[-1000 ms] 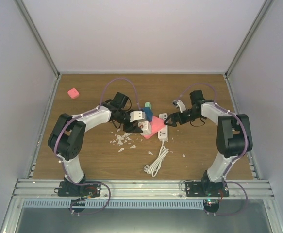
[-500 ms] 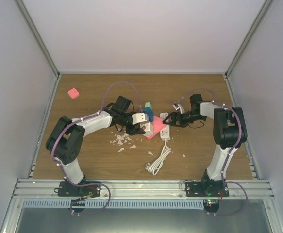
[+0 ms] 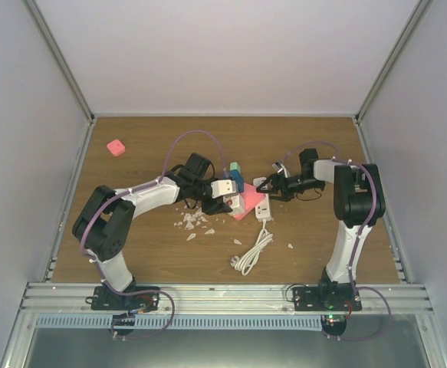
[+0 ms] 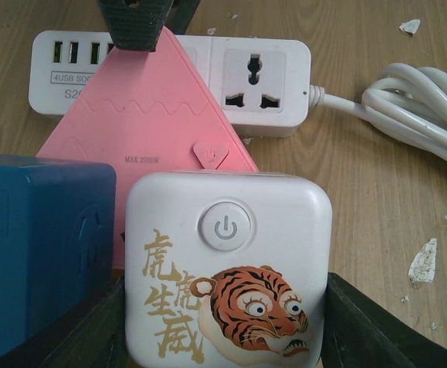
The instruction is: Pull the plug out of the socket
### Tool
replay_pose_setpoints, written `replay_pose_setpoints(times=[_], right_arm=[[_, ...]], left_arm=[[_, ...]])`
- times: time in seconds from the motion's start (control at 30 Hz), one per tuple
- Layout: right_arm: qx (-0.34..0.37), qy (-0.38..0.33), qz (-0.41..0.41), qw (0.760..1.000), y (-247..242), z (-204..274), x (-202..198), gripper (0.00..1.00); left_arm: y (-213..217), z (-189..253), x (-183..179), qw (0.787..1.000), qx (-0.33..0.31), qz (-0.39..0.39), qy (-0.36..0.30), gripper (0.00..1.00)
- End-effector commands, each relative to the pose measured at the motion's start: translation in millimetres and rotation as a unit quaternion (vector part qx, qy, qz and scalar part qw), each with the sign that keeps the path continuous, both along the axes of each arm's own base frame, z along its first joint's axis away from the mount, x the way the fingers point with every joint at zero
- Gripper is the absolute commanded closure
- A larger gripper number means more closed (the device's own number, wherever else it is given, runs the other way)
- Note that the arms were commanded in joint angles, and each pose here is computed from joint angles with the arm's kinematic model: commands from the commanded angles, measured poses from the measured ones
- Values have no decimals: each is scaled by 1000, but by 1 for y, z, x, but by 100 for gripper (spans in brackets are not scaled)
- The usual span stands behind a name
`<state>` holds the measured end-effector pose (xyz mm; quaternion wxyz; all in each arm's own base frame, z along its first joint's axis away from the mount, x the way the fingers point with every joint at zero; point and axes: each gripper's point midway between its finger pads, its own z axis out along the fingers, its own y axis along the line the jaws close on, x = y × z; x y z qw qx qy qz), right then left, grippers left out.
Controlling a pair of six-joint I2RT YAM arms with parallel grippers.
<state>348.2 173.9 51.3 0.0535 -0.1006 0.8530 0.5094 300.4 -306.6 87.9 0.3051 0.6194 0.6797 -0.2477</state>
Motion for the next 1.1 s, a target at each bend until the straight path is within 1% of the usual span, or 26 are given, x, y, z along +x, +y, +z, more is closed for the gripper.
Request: replay_pose_setpoints(times=[0.0,0.2,0.33,0.43,0.53,0.63,0.77,0.83,0.93,1.0,1.07], right_arm=[[-22,22,-5,999,-4,-18,0,10],[-64,16,-7,998,-11,-27,1,16],[-87,4,-1,996,-17,-26,3,12],[-90,-29,4,995,-20,-14,8,7],[-95,-90,11,991,-24,7,17,5],[-100,-157,29,982,-26,27,23,4],[-99,-250,48,962,-25,54,26,4],[-87,-296,47,950,-22,72,25,4],[-53,-364,61,928,-6,101,16,9],[-45,-396,78,914,6,109,8,18],[-44,-412,101,904,17,108,1,28]], left_arm=[[-8,-11,-9,1000,9,-3,13,52],[-11,-5,-7,1000,4,-3,13,55],[-11,-3,-9,1000,3,-6,15,57],[-7,-8,-11,1000,10,-8,17,59],[-3,-10,-11,1000,14,-7,13,60],[1,-11,-12,1000,18,-9,6,60],[0,-11,-12,1000,17,-11,4,60],[-1,-9,-11,1000,14,-12,3,60],[-2,-6,-10,1000,12,-13,-1,60],[-2,-6,-11,1000,11,-15,-1,60],[-2,-7,-11,1000,12,-16,-2,61]])
